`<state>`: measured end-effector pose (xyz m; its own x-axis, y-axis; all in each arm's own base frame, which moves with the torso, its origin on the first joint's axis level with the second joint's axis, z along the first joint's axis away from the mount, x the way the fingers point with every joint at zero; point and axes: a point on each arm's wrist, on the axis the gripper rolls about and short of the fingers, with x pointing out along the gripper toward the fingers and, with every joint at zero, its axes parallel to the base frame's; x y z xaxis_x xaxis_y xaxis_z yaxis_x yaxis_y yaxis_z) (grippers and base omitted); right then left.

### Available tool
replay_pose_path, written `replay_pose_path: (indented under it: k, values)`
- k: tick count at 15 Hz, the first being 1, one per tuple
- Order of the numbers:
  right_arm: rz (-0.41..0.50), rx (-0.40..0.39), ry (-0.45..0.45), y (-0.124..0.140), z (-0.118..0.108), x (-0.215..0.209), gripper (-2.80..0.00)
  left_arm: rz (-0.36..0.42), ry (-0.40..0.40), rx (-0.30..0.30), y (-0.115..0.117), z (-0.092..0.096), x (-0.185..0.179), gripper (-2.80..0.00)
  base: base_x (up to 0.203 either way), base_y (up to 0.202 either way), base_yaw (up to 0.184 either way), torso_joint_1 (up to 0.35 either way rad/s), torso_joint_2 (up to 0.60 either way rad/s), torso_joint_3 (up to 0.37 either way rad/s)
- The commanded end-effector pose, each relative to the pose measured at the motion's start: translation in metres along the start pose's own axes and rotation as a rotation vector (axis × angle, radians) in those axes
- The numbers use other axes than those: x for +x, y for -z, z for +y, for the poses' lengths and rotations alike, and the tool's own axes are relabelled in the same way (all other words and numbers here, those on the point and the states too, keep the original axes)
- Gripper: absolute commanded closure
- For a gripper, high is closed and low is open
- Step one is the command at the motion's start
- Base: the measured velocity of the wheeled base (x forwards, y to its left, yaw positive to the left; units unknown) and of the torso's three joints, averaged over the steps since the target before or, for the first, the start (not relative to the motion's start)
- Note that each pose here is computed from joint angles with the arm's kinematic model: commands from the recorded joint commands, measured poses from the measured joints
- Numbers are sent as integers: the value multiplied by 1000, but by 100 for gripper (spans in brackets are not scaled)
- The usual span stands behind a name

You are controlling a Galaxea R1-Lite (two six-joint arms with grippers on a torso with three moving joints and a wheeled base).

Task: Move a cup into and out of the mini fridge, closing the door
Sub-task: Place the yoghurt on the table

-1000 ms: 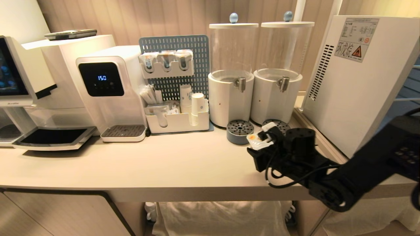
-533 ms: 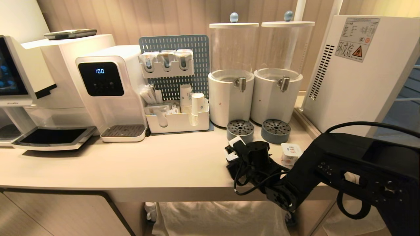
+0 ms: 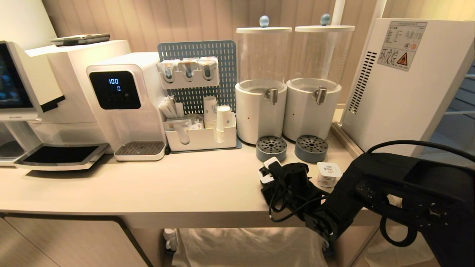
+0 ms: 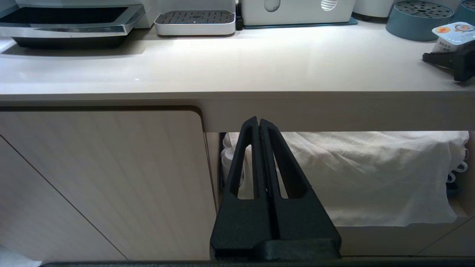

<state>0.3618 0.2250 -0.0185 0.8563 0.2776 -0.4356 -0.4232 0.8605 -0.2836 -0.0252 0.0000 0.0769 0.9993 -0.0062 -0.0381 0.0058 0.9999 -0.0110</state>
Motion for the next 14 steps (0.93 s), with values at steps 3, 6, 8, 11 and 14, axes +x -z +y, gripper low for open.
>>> replay_pose_path:
  k: [3, 6, 8, 11, 14]
  values:
    - [34, 6, 14, 9, -3, 17, 0, 0, 0, 0, 0, 0, 0, 0, 0, 0, 0, 0, 0, 0]
    - [60, 41, 28, 7, -13, 24, 0, 0, 1, 0, 0, 0, 0, 0, 0, 0, 0, 0, 0, 0]
    - [61, 61, 26, 7, -14, 25, 0, 0, 0, 0, 0, 0, 0, 0, 0, 0, 0, 0, 0, 0]
    - [64, 80, 27, 4, -15, 22, 0, 0, 1, 0, 0, 0, 0, 0, 0, 0, 0, 0, 0, 0]
    - [80, 79, 26, 5, -16, 23, -280, 0, 0, 0, 0, 0, 0, 0, 0, 0, 0, 0, 0, 0]
